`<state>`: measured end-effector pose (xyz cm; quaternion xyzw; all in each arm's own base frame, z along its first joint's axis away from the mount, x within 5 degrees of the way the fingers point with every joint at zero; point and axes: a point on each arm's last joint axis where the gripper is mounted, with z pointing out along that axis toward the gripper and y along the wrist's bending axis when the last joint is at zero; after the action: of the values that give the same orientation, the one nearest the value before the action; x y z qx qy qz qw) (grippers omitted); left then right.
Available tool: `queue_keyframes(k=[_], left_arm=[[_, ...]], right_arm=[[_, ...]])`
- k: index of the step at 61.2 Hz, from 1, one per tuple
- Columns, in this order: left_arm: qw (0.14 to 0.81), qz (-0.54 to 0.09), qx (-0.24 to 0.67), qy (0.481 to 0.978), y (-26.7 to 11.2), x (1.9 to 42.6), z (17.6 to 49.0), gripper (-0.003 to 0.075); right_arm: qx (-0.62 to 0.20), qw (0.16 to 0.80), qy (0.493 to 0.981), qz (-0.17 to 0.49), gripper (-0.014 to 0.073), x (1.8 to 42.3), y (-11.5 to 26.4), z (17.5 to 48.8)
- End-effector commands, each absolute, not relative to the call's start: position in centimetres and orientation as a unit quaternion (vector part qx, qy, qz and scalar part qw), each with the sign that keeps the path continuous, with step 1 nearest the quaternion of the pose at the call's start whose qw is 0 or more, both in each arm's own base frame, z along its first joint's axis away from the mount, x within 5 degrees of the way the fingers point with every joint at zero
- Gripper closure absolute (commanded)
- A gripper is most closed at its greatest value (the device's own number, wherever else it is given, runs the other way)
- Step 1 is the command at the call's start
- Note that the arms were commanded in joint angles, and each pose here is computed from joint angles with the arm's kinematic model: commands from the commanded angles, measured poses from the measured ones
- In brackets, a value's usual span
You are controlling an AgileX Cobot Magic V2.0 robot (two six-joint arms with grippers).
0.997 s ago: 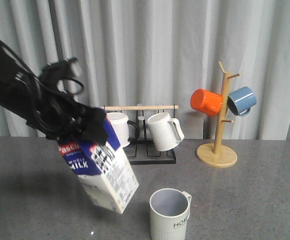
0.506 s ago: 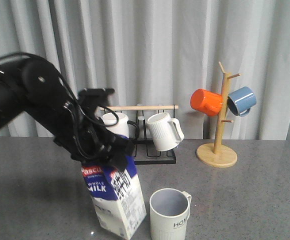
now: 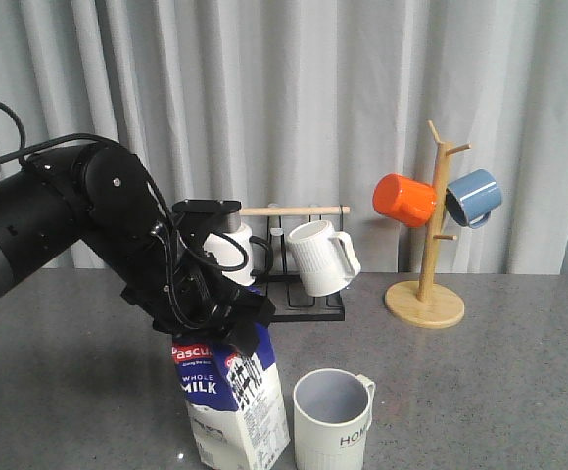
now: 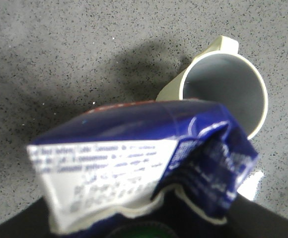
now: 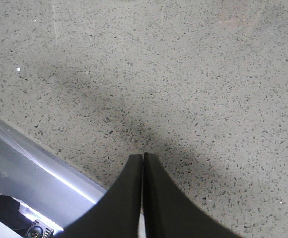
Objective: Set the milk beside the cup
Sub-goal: 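Carry the milk carton with the left gripper beside the white mug, then set the carton down, open the left gripper and lift away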
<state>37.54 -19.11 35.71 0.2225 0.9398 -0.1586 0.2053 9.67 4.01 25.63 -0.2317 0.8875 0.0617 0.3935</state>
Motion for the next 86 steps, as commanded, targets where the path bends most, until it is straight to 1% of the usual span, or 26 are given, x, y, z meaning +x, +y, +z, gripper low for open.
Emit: queue_keyframes(k=[1,7,23,29,35,43,53,62,76,86], left_arm=[[0.25,-0.179,0.224,0.925,-19.1,36.3,38.9,0.0606],[0.249,-0.179,0.224,0.925,-19.1,36.2,38.9,0.0557],[0.249,-0.18,0.224,0.925,-19.1,36.2,38.9,0.0353],[0.249,-0.18,0.222,0.925,-19.1,36.2,38.9,0.0299],[0.249,-0.18,0.222,0.925,-19.1,36.2,38.9,0.0265],[0.249,-0.18,0.222,0.925,-19.1,36.2,38.9,0.0242],[0.249,-0.181,0.222,0.925,-19.1,36.2,38.9,0.0241],[0.254,-0.185,0.218,0.924,-19.0,35.9,39.5,0.0241],[0.285,-0.19,0.215,0.915,-18.1,34.2,42.1,0.0241],[0.32,-0.198,0.216,0.901,-17.1,32.0,45.0,0.0245]], right_arm=[[-0.229,0.428,0.872,0.063,0.0604,10.1,4.1,26.8],[-0.229,0.428,0.872,0.064,0.0604,10.1,4.1,26.8],[-0.229,0.428,0.872,0.064,0.0604,10.1,4.1,26.8],[-0.229,0.428,0.872,0.064,0.0604,10.1,4.1,26.8],[-0.229,0.428,0.872,0.064,0.0604,10.1,4.1,26.8],[-0.229,0.428,0.872,0.064,0.0604,10.1,4.1,26.8],[-0.229,0.428,0.872,0.064,0.0604,10.1,4.1,26.8],[-0.229,0.428,0.872,0.064,0.0604,10.1,4.1,26.8],[-0.227,0.428,0.872,0.065,0.0604,10.1,4.1,26.8],[-0.222,0.43,0.873,0.067,0.0604,10.1,4.1,26.9]])
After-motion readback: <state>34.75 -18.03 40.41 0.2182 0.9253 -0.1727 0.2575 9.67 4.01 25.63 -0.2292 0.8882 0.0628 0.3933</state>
